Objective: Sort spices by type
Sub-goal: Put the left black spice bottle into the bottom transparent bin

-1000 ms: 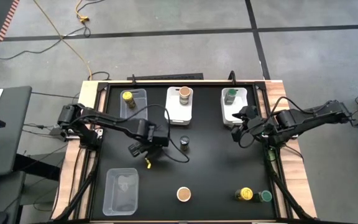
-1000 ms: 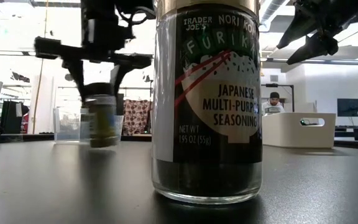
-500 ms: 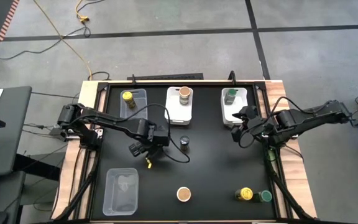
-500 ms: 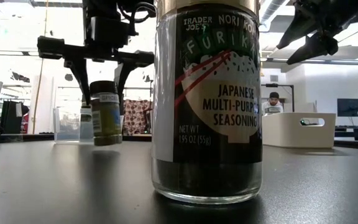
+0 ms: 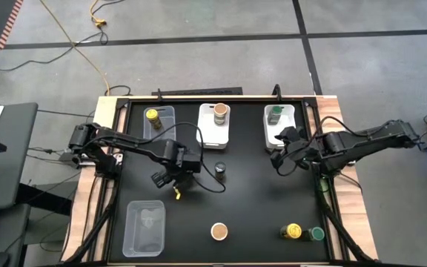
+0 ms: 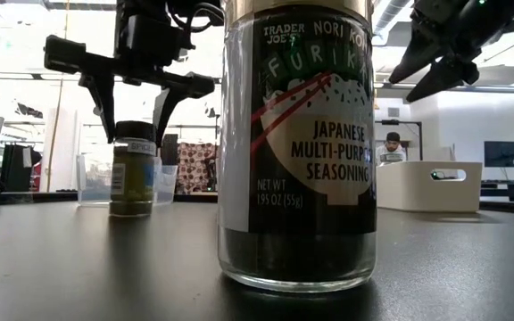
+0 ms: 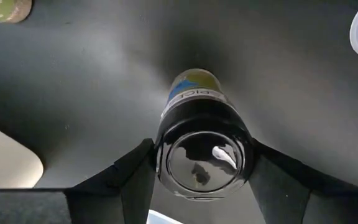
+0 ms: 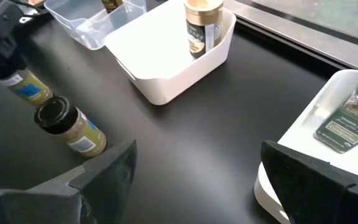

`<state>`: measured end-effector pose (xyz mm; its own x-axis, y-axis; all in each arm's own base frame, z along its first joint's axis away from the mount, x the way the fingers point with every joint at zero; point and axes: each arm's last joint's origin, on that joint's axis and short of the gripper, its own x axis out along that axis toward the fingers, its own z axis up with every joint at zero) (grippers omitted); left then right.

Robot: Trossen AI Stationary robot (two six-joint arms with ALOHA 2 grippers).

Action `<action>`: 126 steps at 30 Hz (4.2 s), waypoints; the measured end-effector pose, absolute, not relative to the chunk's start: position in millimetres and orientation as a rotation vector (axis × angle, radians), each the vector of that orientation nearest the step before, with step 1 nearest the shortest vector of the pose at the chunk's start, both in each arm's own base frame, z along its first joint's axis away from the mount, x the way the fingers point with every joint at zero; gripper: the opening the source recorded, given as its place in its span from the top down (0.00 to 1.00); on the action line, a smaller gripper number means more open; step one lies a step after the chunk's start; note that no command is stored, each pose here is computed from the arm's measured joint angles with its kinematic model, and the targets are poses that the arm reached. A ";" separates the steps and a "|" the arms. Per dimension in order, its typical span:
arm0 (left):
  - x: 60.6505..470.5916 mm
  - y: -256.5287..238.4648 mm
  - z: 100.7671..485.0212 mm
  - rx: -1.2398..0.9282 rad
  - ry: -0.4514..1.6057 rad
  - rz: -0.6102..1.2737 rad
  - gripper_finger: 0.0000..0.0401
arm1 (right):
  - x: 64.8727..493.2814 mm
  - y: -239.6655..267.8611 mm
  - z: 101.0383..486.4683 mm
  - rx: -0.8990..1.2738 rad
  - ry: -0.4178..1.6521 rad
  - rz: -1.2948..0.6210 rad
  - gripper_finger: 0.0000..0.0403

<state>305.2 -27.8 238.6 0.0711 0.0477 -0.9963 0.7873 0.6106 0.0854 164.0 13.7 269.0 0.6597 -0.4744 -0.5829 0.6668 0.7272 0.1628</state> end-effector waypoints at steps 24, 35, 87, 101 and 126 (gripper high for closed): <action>305.4 -26.6 238.5 0.745 1.410 -0.633 0.43 | 164.1 13.8 269.9 0.387 0.532 -0.659 0.08; 305.3 -25.7 238.5 0.734 1.415 -0.625 0.33 | 164.4 13.8 270.2 0.392 0.528 -0.658 0.08; 299.3 -61.8 302.1 -1.070 0.958 1.237 0.25 | 163.3 14.3 268.6 0.288 0.592 -0.607 0.08; 310.9 -48.1 264.2 -1.224 0.938 1.228 0.25 | 163.2 14.3 268.6 0.248 0.604 -0.593 0.08; 307.1 -39.8 228.9 -1.290 0.983 1.256 0.32 | 163.2 14.3 268.6 0.219 0.613 -0.583 0.08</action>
